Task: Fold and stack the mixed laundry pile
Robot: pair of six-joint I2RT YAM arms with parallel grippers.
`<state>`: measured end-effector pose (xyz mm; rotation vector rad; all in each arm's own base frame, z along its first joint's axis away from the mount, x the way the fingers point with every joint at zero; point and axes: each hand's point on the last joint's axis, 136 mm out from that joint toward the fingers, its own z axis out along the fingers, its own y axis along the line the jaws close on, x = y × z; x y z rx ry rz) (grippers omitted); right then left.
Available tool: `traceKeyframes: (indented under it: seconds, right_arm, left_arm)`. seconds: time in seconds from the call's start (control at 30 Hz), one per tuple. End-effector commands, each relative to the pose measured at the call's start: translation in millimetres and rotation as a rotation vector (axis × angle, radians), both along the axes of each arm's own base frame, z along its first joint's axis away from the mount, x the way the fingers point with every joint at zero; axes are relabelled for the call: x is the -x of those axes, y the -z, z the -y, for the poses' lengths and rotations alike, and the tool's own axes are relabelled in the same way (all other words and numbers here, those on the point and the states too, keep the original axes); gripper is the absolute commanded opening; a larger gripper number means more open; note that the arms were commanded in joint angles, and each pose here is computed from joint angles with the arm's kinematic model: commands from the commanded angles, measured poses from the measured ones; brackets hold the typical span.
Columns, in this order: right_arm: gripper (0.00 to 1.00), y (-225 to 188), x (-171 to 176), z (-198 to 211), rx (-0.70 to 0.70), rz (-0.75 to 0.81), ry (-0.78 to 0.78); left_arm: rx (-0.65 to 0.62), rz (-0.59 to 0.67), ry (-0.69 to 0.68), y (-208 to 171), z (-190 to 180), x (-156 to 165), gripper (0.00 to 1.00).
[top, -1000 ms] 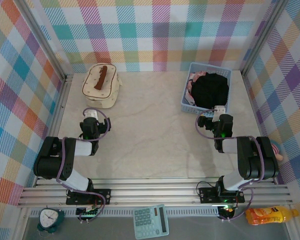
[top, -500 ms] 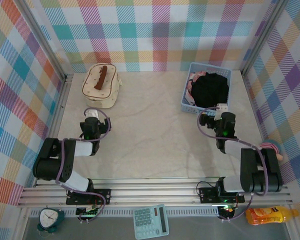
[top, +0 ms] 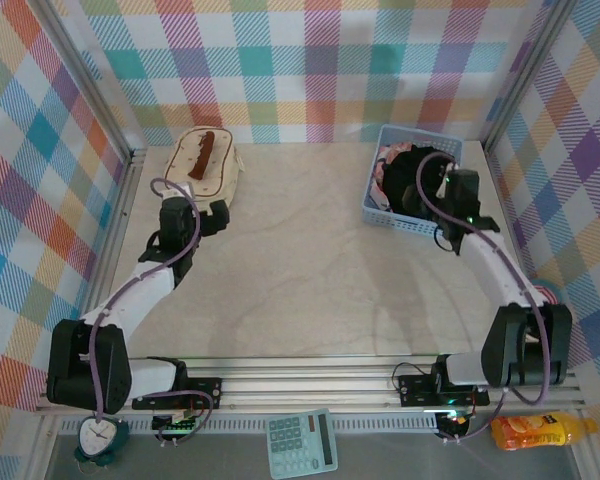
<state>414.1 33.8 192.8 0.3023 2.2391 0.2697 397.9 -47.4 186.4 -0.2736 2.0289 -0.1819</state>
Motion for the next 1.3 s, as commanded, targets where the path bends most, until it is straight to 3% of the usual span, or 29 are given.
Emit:
traceKeyframes:
  seconds: [0.0,0.27,0.67,0.73,0.93,1.27]
  right_arm:
    - [0.84,29.7,17.3,-39.9,-0.053,-0.224,-0.067]
    - [0.77,46.8,-33.9,-86.3,0.064,-0.289,-0.093]
    - [0.46,91.5,-91.2,-116.8,0.096,-0.336,-0.082]
    - [0.35,94.9,-94.6,-110.7,0.124,-0.345,-0.057]
    - [0.16,97.5,-86.8,-65.0,0.133,-0.378,0.052]
    - [0.12,97.7,-60.5,17.9,0.135,-0.387,0.139]
  left_arm:
    - [0.143,-0.13,0.032,17.2,32.7,15.1,1.0]
    - [0.249,-0.204,0.055,37.4,80.3,34.8,1.0]
    - [0.194,-0.28,0.138,53.1,119.7,45.0,1.0]
    - [0.19,-0.281,0.141,52.0,121.8,44.7,1.0]
    - [0.177,-0.29,0.154,54.1,125.9,48.6,1.0]
    - [0.166,-0.305,0.192,57.0,142.1,43.6,1.0]
